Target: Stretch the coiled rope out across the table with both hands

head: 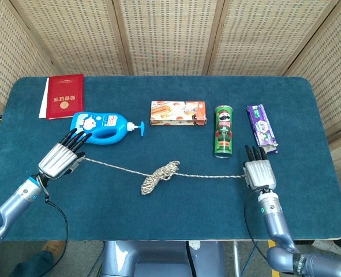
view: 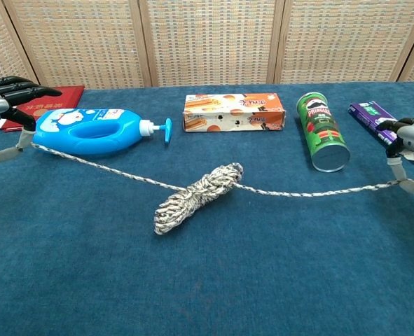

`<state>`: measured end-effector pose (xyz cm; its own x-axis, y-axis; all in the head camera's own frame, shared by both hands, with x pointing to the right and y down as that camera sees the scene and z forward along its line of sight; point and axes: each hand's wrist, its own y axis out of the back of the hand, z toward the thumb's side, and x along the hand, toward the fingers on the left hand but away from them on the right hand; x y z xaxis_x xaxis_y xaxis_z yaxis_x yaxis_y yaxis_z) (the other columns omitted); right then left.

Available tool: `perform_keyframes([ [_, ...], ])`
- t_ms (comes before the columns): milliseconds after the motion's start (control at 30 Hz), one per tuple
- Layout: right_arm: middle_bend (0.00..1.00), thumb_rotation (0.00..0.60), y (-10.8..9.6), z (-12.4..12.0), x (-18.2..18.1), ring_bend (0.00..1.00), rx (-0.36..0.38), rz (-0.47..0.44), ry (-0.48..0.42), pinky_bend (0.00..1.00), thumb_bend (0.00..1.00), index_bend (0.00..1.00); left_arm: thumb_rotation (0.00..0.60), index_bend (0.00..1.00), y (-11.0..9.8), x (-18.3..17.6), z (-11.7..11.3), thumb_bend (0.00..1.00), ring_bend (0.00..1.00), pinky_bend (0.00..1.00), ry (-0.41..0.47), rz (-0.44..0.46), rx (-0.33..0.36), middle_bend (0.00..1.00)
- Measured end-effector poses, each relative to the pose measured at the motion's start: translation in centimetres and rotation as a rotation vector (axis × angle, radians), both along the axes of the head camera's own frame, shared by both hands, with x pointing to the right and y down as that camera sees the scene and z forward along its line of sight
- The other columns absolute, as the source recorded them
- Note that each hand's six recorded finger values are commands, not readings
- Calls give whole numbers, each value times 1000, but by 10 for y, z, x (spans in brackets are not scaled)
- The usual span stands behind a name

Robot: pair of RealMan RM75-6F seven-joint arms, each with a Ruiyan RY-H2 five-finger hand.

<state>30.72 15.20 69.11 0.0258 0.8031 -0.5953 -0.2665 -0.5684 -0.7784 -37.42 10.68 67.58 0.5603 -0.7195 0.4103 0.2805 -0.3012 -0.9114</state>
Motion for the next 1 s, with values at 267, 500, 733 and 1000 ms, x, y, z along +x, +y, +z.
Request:
perform_keyframes([
  [267,24,600,-1,-9,18,0,19,11,52,0,434,681,600,804,0,-10,-1,535,0,0,0,-21,1,0],
  [500,22,600,1,-11,22,0,9,38,22,0,49,219,600,370,3,-11,2,102,0,0,-3,-22,1,0],
  [733,0,600,-3,-23,21,0,51,88,-77,0,0,0,600,0,7,-16,-2,0,0,0,3,-74,-10,0],
  [1000,0,600,-6,-62,39,0,198,132,-234,0,0,0,600,0,18,-33,-42,0,0,0,97,-270,-7,0],
])
